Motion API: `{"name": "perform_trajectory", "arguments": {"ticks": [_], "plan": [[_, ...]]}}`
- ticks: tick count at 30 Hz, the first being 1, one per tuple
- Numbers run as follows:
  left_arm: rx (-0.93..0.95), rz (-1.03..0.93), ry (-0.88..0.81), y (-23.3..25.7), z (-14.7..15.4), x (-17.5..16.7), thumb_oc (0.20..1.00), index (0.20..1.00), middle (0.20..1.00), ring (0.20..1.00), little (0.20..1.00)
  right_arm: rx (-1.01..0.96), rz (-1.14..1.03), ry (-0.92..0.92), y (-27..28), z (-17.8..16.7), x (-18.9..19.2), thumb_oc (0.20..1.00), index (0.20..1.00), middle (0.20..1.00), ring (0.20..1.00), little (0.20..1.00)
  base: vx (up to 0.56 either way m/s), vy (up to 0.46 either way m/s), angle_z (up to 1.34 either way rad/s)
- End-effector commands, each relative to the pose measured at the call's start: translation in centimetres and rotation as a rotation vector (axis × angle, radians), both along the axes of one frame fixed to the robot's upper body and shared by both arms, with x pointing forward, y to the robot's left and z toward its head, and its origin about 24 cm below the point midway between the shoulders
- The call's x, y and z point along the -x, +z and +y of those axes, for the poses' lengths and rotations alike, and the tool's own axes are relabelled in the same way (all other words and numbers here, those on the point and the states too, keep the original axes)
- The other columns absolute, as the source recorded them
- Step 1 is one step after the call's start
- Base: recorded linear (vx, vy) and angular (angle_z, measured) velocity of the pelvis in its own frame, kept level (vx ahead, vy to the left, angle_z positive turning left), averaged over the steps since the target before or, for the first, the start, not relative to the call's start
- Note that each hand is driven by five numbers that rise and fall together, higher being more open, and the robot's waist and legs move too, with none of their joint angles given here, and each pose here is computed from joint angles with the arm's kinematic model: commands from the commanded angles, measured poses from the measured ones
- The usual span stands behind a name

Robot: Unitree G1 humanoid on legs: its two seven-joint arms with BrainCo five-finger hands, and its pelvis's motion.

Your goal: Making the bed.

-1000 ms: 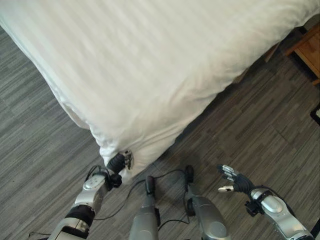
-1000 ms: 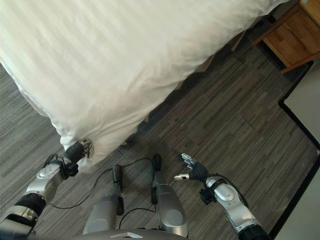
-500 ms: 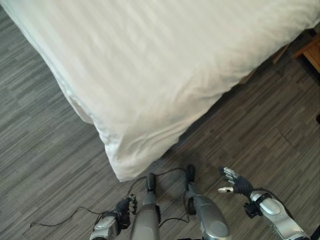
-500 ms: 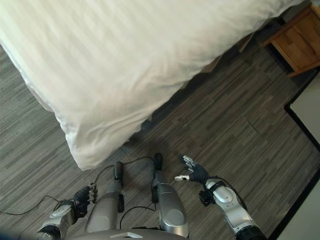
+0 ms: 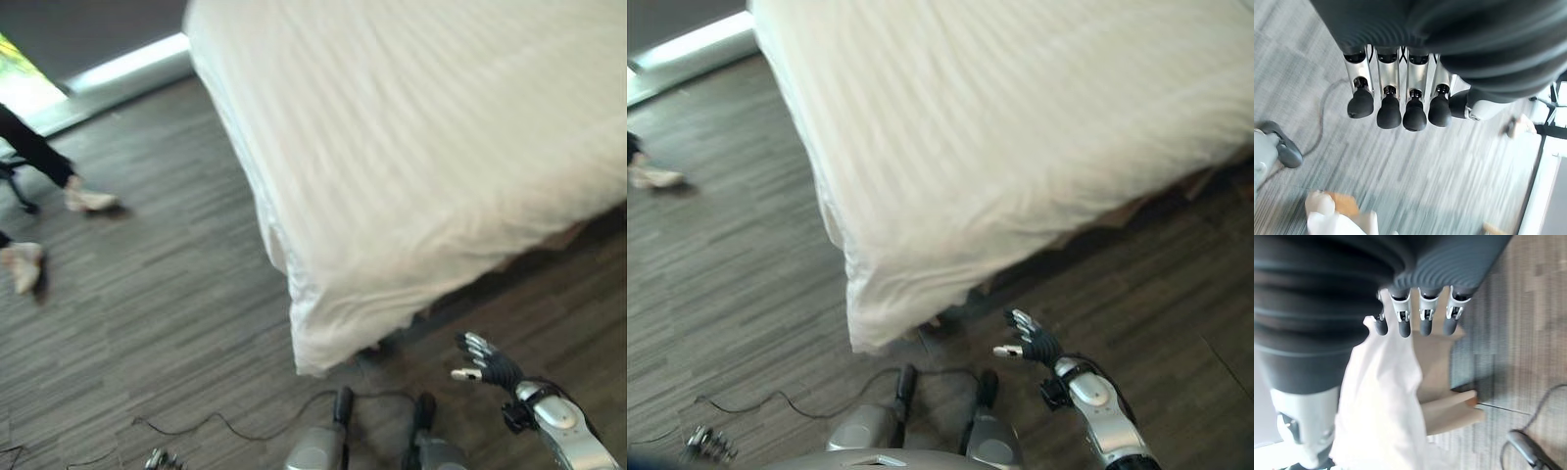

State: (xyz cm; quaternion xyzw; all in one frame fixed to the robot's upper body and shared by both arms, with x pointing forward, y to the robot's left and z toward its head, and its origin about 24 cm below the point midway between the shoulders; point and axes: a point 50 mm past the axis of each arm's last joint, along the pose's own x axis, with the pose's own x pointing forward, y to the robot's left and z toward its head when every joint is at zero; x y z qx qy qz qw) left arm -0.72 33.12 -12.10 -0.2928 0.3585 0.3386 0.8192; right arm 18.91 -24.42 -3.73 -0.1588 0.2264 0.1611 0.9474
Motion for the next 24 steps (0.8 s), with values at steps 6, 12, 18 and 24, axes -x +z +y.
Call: {"name": "perform_trajectory", "arguments": {"ticks": [6, 12, 18, 24], "plan": [[-0.393, -0.331, -0.28, 5.2, -2.2, -13.7, 1.0, 1.0, 1.0, 1.0, 1.0, -0.044, -0.098, 0.007, 0.8, 2.1, -0.7, 1.0, 1.0, 1.0, 1.0, 1.0, 0.03, -0.017, -0.07], [-0.341, -0.715, -0.343, 10.4, -8.6, -19.7, 1.0, 1.0, 1.0, 1.0, 1.0, -0.126, -0.233, -0.171, 2.4, 1.6, -1.1, 1.0, 1.0, 1.0, 1.0, 1.0, 0.01, -0.05, -0.45], [-0.346, -0.702, -0.466, 10.3, -11.6, -19.6, 1.0, 1.0, 1.0, 1.0, 1.0, -0.209, -0.284, -0.227, 2.8, 2.7, -0.6, 1.0, 1.0, 1.0, 1.0, 1.0, 0.01, -0.03, -0.14], [-0.36, -0.66, -0.601, 9.6, -12.9, -19.3, 1.0, 1.0, 1.0, 1.0, 1.0, -0.233, -0.303, -0.228, 3.0, 3.3, -0.5, 1.0, 1.0, 1.0, 1.0, 1.0, 0.0, -0.019, -0.06]]}}
